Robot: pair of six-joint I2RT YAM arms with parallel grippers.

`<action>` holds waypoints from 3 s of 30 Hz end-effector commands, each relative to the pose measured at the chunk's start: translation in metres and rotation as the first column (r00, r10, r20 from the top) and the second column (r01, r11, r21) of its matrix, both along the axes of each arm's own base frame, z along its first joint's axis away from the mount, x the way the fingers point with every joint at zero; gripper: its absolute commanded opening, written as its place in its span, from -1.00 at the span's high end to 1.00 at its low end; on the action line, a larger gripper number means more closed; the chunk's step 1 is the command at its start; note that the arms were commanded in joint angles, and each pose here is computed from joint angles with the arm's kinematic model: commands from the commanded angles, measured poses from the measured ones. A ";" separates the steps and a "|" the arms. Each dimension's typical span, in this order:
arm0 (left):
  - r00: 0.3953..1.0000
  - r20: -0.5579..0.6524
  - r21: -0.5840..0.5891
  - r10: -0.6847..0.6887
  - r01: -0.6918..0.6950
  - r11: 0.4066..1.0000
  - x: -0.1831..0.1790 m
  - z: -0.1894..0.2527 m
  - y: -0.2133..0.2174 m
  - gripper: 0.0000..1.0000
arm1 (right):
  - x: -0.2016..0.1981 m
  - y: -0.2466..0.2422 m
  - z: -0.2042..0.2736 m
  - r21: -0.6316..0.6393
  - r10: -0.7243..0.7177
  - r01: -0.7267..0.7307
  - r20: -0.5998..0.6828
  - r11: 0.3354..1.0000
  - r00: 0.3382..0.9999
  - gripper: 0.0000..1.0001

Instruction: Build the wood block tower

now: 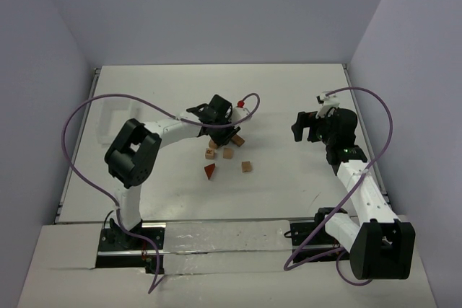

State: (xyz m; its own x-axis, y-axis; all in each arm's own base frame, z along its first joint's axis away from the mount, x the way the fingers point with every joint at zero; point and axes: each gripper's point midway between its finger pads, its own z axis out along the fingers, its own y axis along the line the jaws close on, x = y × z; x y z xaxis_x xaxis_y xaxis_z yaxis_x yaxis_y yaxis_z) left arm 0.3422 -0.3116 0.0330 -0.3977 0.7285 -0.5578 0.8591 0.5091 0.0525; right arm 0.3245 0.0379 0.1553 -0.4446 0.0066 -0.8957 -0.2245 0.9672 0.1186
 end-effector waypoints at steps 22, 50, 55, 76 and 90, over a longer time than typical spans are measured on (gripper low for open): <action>0.906 -0.388 -0.721 -0.169 -0.184 0.668 -0.002 0.211 0.001 1.00 | 0.022 0.049 0.127 -0.024 0.225 -0.227 0.258 0.974 0.940 -0.93; 0.771 -0.502 -0.859 -0.392 -0.497 0.122 -0.050 0.312 0.077 1.00 | -0.032 0.266 0.184 0.106 0.735 -0.774 0.256 0.624 0.628 -0.71; 0.768 -0.500 -0.859 -0.399 -0.499 0.115 -0.051 0.313 0.079 1.00 | -0.037 0.286 0.175 0.050 0.775 -0.804 0.235 0.593 0.586 -0.71; 0.763 -0.488 -0.865 -0.424 -0.487 0.121 -0.062 0.320 0.079 1.00 | -0.028 0.317 0.165 -0.008 0.807 -0.828 0.230 0.561 0.544 -0.19; 0.758 -0.486 -0.868 -0.435 -0.479 0.133 -0.070 0.321 0.077 1.00 | -0.016 0.324 0.163 -0.027 0.790 -0.810 0.240 0.586 0.564 -0.57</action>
State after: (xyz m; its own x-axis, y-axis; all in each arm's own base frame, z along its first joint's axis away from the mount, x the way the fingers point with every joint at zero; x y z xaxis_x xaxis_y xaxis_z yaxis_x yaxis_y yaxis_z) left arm 0.3150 -0.2374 0.3100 -0.9713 -0.2312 -0.0554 0.1003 -0.1873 -0.9772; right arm 0.3008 0.3501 0.2953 -0.1701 -0.2325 -0.9576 -0.9269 0.3677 0.0754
